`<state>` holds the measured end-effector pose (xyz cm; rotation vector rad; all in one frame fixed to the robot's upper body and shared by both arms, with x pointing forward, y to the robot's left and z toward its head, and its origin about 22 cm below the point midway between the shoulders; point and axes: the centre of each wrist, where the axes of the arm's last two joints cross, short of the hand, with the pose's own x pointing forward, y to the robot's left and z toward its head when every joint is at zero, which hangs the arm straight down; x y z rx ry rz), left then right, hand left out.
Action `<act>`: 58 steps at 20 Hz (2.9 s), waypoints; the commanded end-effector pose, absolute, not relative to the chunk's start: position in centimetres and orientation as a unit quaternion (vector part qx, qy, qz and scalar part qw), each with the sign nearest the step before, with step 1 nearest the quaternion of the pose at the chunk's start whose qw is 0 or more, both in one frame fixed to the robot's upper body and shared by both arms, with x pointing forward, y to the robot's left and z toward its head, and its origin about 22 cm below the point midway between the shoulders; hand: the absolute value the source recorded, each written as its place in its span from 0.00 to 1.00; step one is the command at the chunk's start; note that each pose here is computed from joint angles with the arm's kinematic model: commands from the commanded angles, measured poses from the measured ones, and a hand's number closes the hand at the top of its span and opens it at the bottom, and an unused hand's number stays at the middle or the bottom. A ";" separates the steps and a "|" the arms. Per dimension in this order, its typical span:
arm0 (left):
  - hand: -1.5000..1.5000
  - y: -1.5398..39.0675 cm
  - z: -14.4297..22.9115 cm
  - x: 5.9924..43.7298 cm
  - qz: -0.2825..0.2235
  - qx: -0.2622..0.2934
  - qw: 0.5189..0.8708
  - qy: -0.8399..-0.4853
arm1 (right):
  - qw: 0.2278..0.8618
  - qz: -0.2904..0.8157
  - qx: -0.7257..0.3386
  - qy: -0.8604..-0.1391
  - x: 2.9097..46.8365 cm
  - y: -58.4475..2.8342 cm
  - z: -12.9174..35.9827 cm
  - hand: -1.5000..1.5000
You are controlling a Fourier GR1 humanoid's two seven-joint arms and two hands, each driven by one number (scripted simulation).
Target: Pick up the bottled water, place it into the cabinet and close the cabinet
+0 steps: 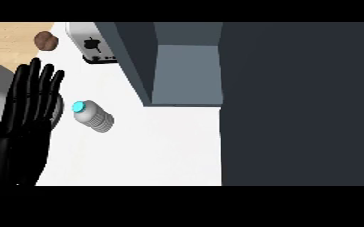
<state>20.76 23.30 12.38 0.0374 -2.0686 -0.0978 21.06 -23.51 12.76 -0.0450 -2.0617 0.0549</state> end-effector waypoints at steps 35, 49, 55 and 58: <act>0.00 36.2 7.5 17.9 -0.021 -0.197 0.657 -0.727 | 0.609 -0.023 0.151 -0.778 10.9 -23.0 7.5 0.00; 0.00 39.2 3.1 22.2 -0.004 -0.149 0.668 -0.729 | 0.597 -0.012 0.153 -0.787 10.3 -23.8 8.3 0.00; 0.00 41.8 0.0 22.5 -0.027 -0.131 0.671 -0.730 | 0.604 -0.018 0.146 -0.783 10.6 -23.8 6.1 0.00; 0.00 39.2 -1.9 24.6 -0.038 -0.121 0.683 -0.720 | 0.604 -0.010 0.146 -0.783 11.0 -24.3 6.3 0.00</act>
